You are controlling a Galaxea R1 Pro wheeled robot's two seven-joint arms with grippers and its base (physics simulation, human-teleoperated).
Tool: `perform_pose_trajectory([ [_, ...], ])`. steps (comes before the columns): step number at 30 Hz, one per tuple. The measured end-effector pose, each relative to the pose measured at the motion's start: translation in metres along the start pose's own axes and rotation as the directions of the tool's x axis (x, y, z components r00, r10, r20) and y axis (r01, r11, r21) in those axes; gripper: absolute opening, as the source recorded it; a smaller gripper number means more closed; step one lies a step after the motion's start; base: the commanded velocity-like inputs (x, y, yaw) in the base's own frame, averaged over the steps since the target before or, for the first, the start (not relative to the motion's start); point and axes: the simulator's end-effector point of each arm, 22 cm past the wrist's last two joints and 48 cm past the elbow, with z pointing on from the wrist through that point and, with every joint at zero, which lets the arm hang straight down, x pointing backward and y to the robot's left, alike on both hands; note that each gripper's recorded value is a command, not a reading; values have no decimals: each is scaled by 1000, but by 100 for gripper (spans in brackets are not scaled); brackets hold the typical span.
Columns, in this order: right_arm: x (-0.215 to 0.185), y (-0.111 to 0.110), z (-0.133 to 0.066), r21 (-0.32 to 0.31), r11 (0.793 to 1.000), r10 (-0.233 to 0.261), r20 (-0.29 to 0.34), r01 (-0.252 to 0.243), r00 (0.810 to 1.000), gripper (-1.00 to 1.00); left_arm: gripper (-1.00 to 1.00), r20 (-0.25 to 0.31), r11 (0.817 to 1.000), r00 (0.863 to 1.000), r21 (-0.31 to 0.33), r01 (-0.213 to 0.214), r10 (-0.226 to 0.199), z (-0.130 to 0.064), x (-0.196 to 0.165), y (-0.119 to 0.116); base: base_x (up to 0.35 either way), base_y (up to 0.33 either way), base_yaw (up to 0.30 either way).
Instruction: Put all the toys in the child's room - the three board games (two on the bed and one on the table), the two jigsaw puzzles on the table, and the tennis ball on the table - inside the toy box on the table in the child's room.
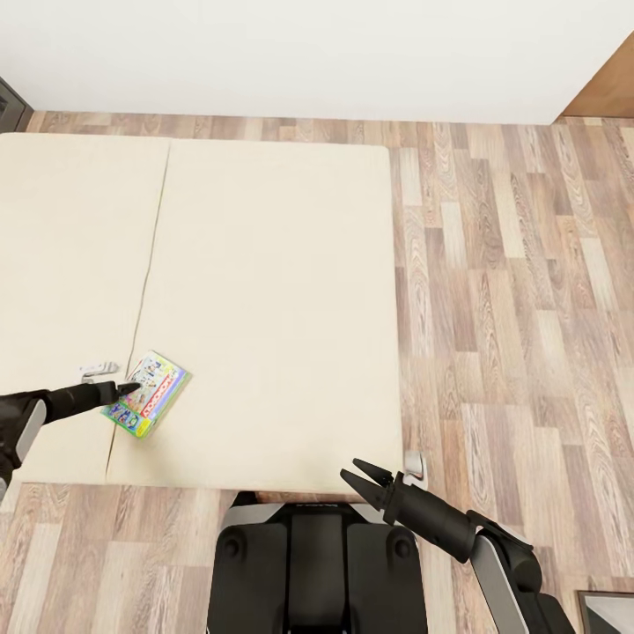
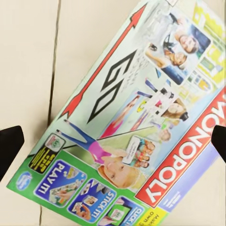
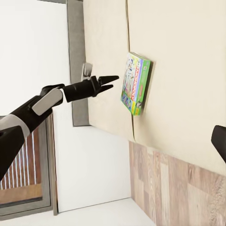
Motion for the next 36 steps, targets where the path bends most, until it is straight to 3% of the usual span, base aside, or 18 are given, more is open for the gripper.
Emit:
perform_pose_trajectory([
  [15,4,-8,-1,10,1000,16,-3,-16,1000,100,100,-22,998,998,15,-56,56,12,12,-6,0,0,0],
  [29,5,-9,-1,12,1000,18,-5,-18,1000,100,100,-23,998,998,13,-61,61,12,12,-4,0,0,0],
  [36,5,-10,-1,13,1000,18,-4,-18,1000,100,100,-4,998,998,-8,-68,68,4,-5,10,0,0,0],
])
